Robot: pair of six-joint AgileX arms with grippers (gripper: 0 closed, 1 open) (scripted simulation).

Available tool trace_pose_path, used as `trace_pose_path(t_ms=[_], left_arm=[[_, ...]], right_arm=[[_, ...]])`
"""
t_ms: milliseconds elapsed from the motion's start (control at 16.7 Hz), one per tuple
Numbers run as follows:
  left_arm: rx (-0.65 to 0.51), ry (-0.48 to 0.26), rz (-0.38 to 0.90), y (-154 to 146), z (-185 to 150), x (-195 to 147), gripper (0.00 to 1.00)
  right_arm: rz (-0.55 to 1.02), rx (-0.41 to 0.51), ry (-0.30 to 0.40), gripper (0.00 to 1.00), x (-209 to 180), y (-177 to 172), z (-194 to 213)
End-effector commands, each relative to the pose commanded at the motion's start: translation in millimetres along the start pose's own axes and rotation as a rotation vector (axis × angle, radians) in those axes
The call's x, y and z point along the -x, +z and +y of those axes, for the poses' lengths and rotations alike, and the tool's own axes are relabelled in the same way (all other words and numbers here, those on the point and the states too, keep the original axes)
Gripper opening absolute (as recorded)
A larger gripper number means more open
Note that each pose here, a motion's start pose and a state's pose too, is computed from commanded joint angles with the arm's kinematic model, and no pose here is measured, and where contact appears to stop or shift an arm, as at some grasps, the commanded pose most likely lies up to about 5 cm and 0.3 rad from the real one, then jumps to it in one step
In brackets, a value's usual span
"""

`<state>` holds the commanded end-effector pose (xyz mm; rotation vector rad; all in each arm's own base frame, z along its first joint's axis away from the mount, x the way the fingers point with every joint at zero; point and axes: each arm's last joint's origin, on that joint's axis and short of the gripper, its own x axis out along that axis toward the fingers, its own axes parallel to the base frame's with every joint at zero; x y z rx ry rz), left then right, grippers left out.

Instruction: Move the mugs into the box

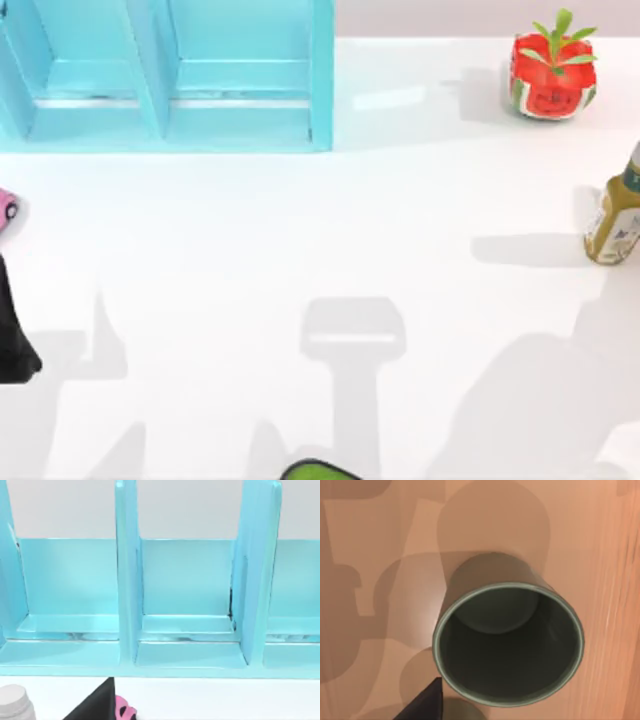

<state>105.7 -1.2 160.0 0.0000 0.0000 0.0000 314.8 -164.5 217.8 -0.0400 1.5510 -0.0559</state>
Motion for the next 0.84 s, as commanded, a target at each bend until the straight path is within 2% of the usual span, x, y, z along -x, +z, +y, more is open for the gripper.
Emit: trace_pose_path(t_ms=[240, 660, 840], left_arm=[[0.000, 0.000, 0.000, 0.0, 0.0, 0.0, 1.00], [0.000, 0.000, 0.000, 0.0, 0.0, 0.0, 1.00], [0.000, 0.000, 0.000, 0.0, 0.0, 0.0, 1.00]], right_arm=[[0.007, 0.001, 0.003, 1.00, 7.4, 1.9, -2.2], [0.003, -0.001, 0.001, 1.00, 86.2, 4.2, -7.9], [0.000, -0.002, 0.000, 1.00, 99.7, 1.6, -6.8]])
